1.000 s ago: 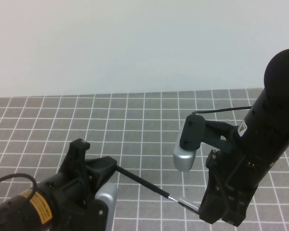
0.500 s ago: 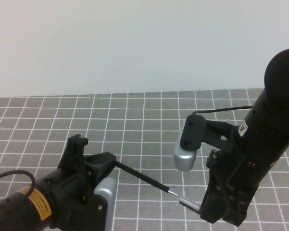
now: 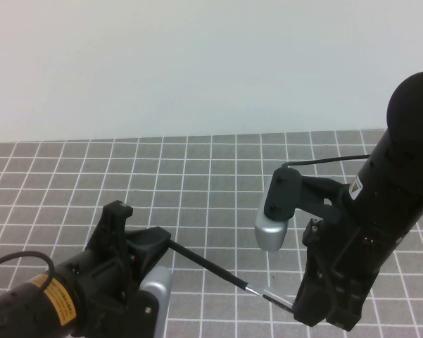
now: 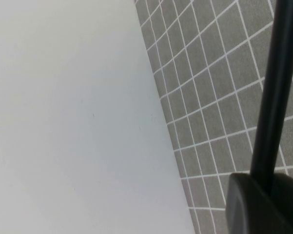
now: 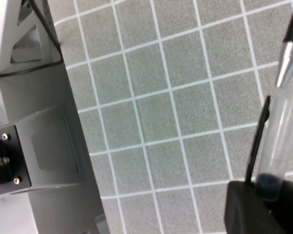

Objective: Cap the pen
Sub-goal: 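Pick up the pen and its cap, cap the pen, and set it down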

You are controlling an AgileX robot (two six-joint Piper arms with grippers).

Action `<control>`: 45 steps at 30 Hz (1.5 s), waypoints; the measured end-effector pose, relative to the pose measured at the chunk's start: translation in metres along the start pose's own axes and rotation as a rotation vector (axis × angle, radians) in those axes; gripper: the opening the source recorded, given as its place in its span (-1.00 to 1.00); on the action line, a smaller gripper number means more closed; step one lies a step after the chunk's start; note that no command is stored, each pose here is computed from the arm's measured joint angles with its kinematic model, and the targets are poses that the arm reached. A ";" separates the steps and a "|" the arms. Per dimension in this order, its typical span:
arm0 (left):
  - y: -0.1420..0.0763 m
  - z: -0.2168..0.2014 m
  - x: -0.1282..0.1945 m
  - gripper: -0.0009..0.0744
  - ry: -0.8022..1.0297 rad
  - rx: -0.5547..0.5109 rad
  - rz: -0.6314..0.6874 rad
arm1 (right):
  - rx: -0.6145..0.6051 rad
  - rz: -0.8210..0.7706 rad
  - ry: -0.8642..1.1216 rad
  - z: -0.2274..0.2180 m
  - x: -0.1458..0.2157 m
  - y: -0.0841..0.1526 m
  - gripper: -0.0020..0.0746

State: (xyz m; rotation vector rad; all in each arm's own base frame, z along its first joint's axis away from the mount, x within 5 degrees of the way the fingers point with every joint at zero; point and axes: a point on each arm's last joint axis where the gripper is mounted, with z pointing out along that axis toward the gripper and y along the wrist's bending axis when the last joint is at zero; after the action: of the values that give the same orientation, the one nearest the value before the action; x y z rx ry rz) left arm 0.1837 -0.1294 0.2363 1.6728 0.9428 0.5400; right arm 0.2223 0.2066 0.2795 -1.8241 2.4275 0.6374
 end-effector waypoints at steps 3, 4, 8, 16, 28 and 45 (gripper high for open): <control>0.000 0.000 0.000 -0.86 -0.001 -0.004 0.002 | 0.005 -0.002 0.005 0.000 0.000 0.000 -0.96; 0.000 0.000 0.000 -0.86 -0.001 -0.004 0.002 | 0.006 -0.002 0.006 0.000 0.001 -0.001 -0.96; 0.001 0.000 0.000 -0.86 -0.001 -0.006 0.000 | 0.006 -0.002 0.006 0.000 0.001 -0.001 -0.96; 0.001 0.000 0.000 -0.86 0.003 -0.007 -0.011 | 0.005 0.002 0.007 0.001 0.000 -0.001 -0.96; 0.001 0.000 0.000 -0.86 0.003 -0.007 -0.011 | 0.006 0.009 0.006 0.001 0.000 -0.001 -0.96; 0.008 0.006 0.002 -0.86 0.021 -0.004 -0.014 | 0.008 0.002 0.008 0.001 0.000 -0.001 -0.96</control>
State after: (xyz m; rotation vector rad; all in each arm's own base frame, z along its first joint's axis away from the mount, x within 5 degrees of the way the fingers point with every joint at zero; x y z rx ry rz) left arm 0.1913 -0.1321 0.2417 1.6590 0.9672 0.5503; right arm 0.2232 0.2061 0.2786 -1.8245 2.4335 0.6213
